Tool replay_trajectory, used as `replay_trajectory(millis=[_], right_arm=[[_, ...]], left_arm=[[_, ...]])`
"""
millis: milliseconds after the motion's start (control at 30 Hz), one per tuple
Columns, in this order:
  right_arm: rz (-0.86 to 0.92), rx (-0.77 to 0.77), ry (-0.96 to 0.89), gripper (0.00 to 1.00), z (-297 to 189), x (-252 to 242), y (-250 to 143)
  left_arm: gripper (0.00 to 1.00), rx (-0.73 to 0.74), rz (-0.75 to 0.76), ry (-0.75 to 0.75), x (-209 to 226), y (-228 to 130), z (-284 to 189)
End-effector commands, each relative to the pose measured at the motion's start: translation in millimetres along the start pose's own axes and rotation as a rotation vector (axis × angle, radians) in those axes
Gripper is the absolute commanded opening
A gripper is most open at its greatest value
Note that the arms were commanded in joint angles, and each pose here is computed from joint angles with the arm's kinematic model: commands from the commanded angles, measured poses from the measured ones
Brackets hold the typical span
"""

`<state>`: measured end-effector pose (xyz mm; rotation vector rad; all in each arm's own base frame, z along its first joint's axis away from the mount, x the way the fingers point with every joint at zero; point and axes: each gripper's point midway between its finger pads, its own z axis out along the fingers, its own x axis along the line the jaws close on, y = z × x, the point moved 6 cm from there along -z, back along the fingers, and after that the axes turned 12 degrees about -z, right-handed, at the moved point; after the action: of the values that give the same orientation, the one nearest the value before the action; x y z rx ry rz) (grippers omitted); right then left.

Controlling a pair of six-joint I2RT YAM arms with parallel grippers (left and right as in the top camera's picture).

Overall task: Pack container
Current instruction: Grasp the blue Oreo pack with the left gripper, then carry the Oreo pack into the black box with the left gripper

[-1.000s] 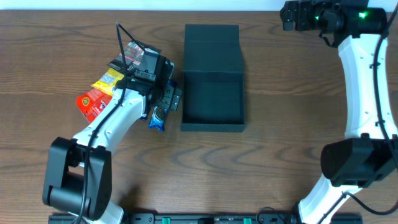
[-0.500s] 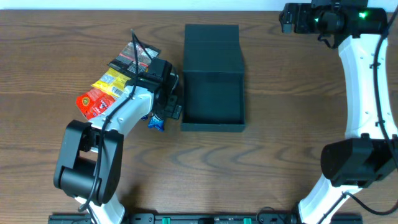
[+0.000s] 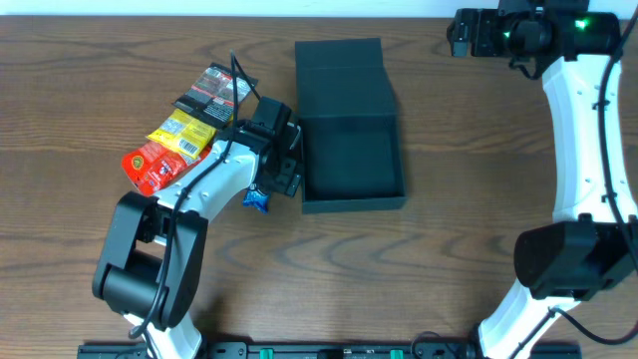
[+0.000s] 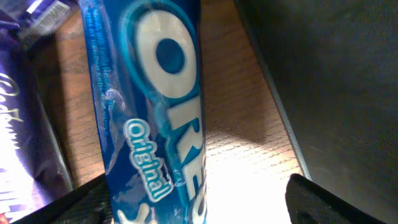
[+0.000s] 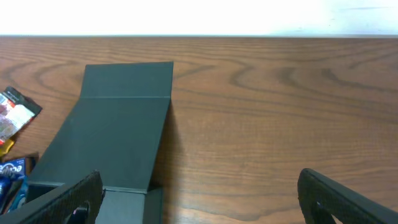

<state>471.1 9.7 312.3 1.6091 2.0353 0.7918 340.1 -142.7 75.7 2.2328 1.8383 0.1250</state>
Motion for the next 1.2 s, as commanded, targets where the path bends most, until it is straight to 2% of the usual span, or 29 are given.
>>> replay_trajectory(millis=[0, 133, 300, 500, 867, 1000, 1167], right_arm=[[0.005, 0.000, 0.020, 0.99, 0, 7, 0], [0.005, 0.000, 0.019, 0.99, 0, 7, 0], [0.006, 0.002, 0.020, 0.99, 0, 7, 0], [0.007, 0.003, 0.020, 0.99, 0, 7, 0], [0.007, 0.003, 0.020, 0.99, 0, 7, 0], [0.007, 0.003, 0.020, 0.99, 0, 7, 0], [0.007, 0.004, 0.021, 0.99, 0, 7, 0]], left_arm=[[0.82, 0.002, 0.004, 0.042, 3, 4, 5], [0.74, -0.009, 0.005, 0.104, 10, 5, 4], [0.53, -0.018, 0.004, 0.142, 15, 6, 4], [0.38, -0.021, 0.003, 0.158, 17, 6, 4], [0.26, -0.051, -0.088, 0.151, 16, 13, 1], [0.17, -0.099, -0.108, 0.139, 11, 33, -14], [0.13, -0.171, -0.115, 0.129, 5, 62, -42]])
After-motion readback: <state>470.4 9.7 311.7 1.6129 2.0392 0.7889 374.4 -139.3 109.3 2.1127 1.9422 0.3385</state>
